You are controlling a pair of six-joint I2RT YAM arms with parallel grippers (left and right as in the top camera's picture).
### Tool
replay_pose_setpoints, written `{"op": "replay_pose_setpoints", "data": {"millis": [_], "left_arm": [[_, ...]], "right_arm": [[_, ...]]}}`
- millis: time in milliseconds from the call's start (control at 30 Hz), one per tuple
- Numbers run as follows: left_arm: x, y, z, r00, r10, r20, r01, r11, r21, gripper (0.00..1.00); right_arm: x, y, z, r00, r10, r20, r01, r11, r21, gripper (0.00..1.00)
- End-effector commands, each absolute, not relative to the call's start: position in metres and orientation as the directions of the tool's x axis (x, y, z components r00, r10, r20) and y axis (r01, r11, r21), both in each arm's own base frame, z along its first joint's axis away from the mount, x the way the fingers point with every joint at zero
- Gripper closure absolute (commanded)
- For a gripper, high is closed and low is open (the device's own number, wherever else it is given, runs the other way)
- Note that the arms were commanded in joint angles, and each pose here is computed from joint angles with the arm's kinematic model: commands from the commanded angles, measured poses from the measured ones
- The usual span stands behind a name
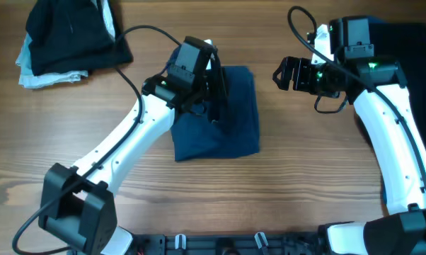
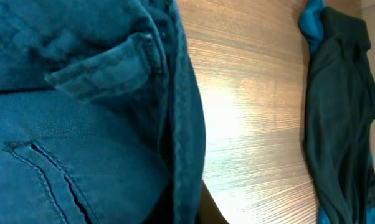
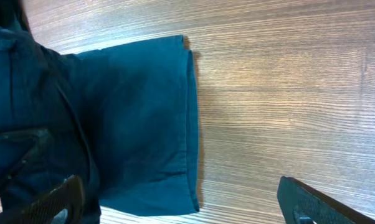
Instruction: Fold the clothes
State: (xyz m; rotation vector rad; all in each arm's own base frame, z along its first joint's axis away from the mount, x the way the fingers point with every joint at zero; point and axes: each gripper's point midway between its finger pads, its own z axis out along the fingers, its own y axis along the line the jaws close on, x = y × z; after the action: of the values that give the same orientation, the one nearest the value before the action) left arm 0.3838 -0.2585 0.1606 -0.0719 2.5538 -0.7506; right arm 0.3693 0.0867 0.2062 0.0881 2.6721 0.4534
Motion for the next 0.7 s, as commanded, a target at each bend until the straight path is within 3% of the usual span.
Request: {"op": "replay_pose_setpoints", "data": {"millis": [0, 467, 600, 633, 667], "left_arm": [[0.385, -0.266, 0.155, -0.897, -0.173, -0.406, 0.078, 0.843, -0.532, 0.96], [0.367, -0.294, 0.114, -0.935, -0.089, -0.342, 0.1, 0.861, -0.498, 0.95], [0.367, -0.294, 0.113, -0.936, -0.089, -0.341, 0.099, 0.862, -0.497, 0.68], [0.367, -0.294, 0.113, -0.936, -0.089, -0.341, 0.1, 0.862, -0.497, 0.32], [0.367, -0.295, 0.113, -0.935, -0.089, -0.343, 0.101, 0.861, -0.498, 0.23]], "right_arm": [[0.371, 0.085, 0.203, -0.907, 0.147, -0.394, 0.015, 0.948, 0.318, 0.0], [0.371, 0.085, 0.203, -0.908, 0.147, -0.393, 0.016, 0.948, 0.318, 0.0], [0.371, 0.085, 0.203, -0.908, 0.146, -0.393, 0.015, 0.948, 0.318, 0.0], [0.371, 0.085, 0.203, -0.908, 0.147, -0.393, 0.016, 0.948, 0.318, 0.0], [0.371, 0.085, 0.203, -0.908, 0.147, -0.393, 0.016, 0.948, 0.318, 0.0]]}}
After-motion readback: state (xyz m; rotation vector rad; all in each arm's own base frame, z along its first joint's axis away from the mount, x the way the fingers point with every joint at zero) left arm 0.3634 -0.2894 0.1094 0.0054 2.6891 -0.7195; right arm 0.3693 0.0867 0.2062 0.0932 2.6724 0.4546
